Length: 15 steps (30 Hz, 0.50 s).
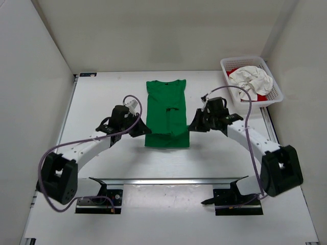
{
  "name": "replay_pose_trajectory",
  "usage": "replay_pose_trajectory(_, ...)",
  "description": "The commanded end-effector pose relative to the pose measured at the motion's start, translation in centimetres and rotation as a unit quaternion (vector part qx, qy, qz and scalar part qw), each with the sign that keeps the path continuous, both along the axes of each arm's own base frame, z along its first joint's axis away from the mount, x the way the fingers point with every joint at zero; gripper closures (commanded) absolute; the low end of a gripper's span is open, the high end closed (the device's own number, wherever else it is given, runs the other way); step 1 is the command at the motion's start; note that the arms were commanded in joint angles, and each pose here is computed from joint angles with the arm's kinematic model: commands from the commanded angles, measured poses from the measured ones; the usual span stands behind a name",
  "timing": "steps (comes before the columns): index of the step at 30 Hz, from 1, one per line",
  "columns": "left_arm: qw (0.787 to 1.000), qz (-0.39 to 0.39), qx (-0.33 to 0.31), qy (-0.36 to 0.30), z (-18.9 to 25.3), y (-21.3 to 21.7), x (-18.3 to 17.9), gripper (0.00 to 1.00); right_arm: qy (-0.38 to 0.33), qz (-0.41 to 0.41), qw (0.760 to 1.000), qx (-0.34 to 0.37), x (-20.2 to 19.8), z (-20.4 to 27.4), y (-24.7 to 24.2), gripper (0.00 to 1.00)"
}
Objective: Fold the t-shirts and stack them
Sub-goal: Grab the bottom of the folded rectangular tshirt with both arms
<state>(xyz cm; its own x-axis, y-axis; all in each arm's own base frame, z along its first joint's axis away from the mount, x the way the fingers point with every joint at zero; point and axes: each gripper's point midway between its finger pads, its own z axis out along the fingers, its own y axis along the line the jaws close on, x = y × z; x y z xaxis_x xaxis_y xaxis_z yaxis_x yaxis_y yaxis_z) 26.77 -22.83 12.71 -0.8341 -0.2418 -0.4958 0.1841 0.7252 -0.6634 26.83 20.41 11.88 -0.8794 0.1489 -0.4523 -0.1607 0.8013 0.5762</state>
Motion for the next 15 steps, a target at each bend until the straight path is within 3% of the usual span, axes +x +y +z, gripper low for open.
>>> replay_pose_trajectory(1,0.998,0.052,0.028,-0.01,-0.9,2.4,4.5,1.0,-0.053,0.014,0.998,-0.015,5.1,1.8,-0.1,1.0)
replay_pose_trajectory(8,0.996,0.085,0.039,0.008,-2.5,3.3,10.6,1.0,-0.028,0.004,0.999,-0.026,12.1,-0.4,-0.4,1.0)
replay_pose_trajectory(15,0.995,0.087,0.04,0.012,-3.6,2.2,14.2,0.99,-0.019,-0.011,1.0,-0.019,15.3,-2.3,-1.3,1.0)
